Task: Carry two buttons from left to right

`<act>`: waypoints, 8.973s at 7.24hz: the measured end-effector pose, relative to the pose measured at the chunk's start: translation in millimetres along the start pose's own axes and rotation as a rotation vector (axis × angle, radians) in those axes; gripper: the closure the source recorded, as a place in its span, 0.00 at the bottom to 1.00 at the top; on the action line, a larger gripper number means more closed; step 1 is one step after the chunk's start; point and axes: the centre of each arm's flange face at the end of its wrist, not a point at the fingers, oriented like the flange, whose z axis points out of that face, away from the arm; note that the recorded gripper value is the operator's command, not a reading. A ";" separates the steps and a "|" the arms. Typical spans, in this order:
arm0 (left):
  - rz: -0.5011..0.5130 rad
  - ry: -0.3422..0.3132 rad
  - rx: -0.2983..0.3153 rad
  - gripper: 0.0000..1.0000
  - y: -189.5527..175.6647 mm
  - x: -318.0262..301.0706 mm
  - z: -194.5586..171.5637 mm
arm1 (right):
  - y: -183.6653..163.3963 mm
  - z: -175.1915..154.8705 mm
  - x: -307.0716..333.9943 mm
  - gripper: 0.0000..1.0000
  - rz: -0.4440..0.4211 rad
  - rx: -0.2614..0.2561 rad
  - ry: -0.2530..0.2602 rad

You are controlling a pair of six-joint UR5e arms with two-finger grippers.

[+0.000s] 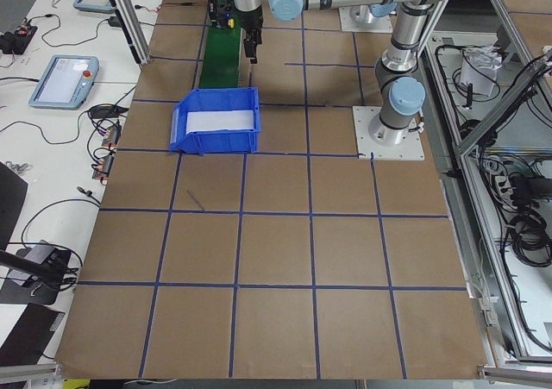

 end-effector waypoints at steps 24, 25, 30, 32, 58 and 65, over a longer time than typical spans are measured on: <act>0.000 0.009 -0.004 0.00 -1.3 0.5 2.3 | 4.3 -35.1 543.7 0.91 -0.281 0.020 0.120; 0.000 0.010 -0.004 0.00 -1.3 0.7 2.3 | 3.0 -29.9 544.0 0.91 -0.283 0.028 0.114; -0.001 0.010 -0.005 0.00 -0.9 0.5 2.4 | -0.6 -6.2 547.0 0.84 -0.284 0.026 0.100; -0.001 0.009 -0.006 0.00 -1.1 0.2 2.8 | -0.5 -4.9 546.7 0.34 -0.282 0.026 0.098; 0.003 0.010 -0.011 0.00 -0.3 0.8 4.3 | 114.3 -221.3 33.3 0.00 0.020 -0.018 -0.011; 0.003 0.010 -0.010 0.00 -0.4 -0.1 4.3 | 170.4 -245.4 40.2 0.00 0.044 -0.046 0.027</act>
